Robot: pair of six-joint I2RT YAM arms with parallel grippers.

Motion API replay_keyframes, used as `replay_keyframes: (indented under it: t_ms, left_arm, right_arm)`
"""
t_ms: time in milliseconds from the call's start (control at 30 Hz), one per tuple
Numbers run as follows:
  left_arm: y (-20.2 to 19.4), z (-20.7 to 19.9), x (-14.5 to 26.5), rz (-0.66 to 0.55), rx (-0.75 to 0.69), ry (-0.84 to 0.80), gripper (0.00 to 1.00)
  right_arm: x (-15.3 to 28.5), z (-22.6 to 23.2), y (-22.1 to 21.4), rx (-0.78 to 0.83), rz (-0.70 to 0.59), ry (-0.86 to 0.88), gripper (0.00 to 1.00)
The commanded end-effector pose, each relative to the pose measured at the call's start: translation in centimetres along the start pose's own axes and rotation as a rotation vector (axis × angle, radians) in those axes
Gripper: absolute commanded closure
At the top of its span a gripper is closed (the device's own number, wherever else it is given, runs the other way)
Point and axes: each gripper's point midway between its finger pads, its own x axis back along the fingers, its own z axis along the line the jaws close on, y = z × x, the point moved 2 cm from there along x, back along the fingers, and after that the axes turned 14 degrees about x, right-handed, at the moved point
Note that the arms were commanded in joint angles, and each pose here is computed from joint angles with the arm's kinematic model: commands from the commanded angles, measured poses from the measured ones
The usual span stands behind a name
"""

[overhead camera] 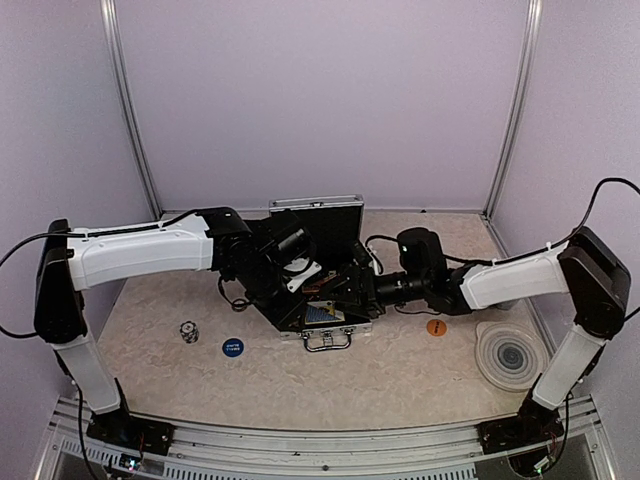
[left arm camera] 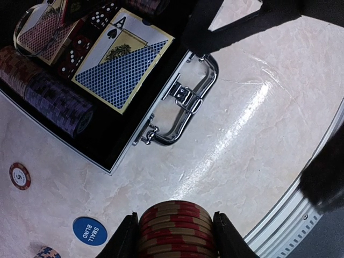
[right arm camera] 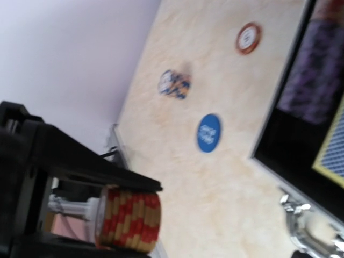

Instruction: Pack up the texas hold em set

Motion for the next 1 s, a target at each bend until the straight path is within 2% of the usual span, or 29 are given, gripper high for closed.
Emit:
replay_keyframes:
  t_ms: [0, 967]
  left_arm:
    - [0.9, -1.3, 1.5, -0.043, -0.016, -0.037, 1.00]
    - [1.0, -3.0, 0.7, -0.029, -0.047, -0.065, 1.00]
  right_arm:
    - [-0.4, 1.3, -0.3, -0.068, 0.004, 0.141, 0.06]
    - [-4.2, 2.4, -2.0, -0.155, 0.080, 0.334, 0.10]
